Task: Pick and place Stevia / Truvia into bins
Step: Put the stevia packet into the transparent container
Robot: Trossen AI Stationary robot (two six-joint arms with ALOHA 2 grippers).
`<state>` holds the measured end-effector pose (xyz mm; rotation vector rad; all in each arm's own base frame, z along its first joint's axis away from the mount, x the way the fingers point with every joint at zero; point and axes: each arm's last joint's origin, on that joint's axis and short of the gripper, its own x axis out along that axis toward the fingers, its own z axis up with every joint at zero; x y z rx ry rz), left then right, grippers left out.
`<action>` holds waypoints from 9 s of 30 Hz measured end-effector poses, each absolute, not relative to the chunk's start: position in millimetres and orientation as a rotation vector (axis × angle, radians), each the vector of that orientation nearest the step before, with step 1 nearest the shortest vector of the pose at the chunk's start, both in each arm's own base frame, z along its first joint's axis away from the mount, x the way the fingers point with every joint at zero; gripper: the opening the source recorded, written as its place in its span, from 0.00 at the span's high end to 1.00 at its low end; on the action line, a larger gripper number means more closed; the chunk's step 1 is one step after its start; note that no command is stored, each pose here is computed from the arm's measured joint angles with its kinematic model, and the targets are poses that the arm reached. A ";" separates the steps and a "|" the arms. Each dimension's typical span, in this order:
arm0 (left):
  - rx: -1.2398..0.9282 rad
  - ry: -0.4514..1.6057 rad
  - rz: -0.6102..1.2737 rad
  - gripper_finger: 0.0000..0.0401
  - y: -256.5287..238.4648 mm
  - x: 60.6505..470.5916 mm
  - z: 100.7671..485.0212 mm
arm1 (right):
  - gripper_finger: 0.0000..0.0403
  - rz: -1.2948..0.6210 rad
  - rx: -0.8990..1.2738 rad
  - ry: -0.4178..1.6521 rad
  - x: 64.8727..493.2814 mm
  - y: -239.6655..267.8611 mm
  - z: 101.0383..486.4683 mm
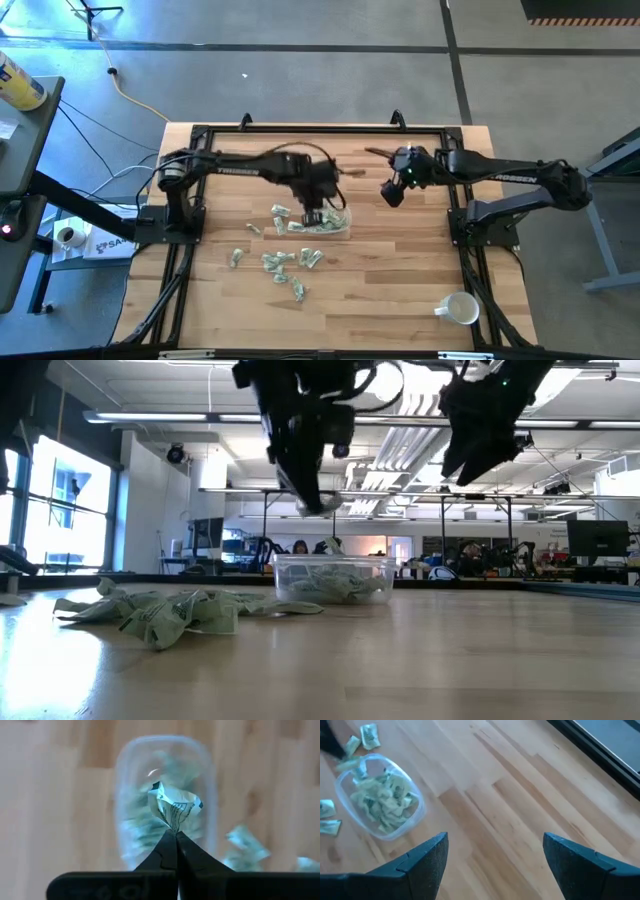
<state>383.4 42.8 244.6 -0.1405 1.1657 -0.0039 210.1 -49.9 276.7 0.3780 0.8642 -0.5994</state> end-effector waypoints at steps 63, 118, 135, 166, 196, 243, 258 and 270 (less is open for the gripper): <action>-0.255 1.304 0.074 0.46 45.1 389.6 210.3 | 0.22 -0.695 0.345 0.875 204.7 -32.2 275.9; 0.047 1.066 -0.072 0.95 48.3 378.2 245.3 | 0.22 -0.714 0.388 0.916 199.1 -52.0 274.4; -0.136 1.234 0.023 0.80 43.9 397.3 189.8 | 0.22 -0.720 0.382 0.927 198.2 -52.0 273.9; -0.067 1.331 -0.014 0.56 44.1 393.0 215.7 | 0.22 -0.713 0.356 0.924 198.9 -52.4 274.4; -0.405 1.540 0.335 0.59 11.3 263.9 228.0 | 0.22 -0.695 0.305 0.904 201.4 -53.9 276.2; 0.526 1.344 -0.344 0.86 14.1 279.5 135.8 | 0.22 -0.714 0.382 0.903 200.2 -52.9 275.1; 0.323 1.178 -0.156 0.95 21.2 325.8 220.6 | 0.22 -0.709 0.340 0.919 199.5 -53.1 274.9; 0.071 1.096 -0.061 0.89 30.3 356.7 193.8 | 0.22 -0.714 0.337 0.927 198.9 -53.1 274.5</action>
